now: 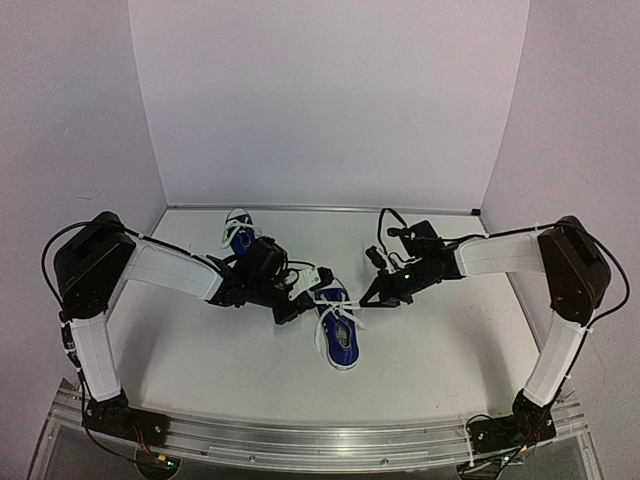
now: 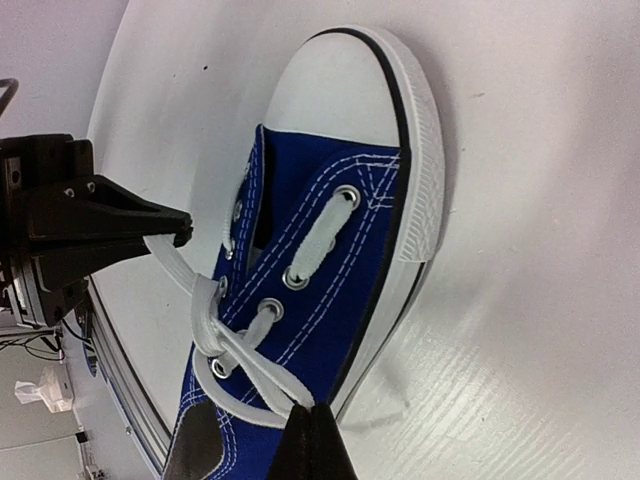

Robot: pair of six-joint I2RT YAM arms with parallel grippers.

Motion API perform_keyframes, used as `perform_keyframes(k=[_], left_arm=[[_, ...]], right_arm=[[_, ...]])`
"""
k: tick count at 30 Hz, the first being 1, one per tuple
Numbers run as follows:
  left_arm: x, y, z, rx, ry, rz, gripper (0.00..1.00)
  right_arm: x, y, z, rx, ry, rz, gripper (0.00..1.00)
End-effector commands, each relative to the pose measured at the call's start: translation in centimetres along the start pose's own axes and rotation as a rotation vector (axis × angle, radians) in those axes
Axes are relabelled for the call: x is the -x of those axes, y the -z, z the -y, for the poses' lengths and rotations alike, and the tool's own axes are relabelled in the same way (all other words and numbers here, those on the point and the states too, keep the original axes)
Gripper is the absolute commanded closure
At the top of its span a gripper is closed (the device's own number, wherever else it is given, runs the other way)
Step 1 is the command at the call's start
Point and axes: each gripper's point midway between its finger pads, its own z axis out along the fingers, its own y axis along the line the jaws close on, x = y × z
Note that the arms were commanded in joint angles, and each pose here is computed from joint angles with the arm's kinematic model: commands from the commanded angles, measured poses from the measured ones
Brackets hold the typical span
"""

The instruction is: Tie the shoes

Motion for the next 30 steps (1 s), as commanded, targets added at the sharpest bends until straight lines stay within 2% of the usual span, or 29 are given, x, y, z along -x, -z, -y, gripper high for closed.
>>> perform_keyframes(k=[1,11,19,30], left_arm=[[0.6,1.7,-0.9,0.046,-0.005,0.007,1.0],[-1.2,1.9,-1.4,0.065,0.012,-0.036,1.0],[-2.6,1.4,-2.5,0.09,0.034,-0.068,1.0],[-0.6,0.4,-3.7,0.074,-0.029,-0.061,1.0]], right_arm=[[0.6,1.6,1.1,-0.051,-0.004,0.06,1.0],[-1.9,1.2,4.4,-0.117,-0.056,0.021,1.0],[-3.1,0.3,5.1,-0.107,-0.076,-0.016,1.0],[-5.8,-3.0,0.5,0.01,-0.033,-0.083,1.0]])
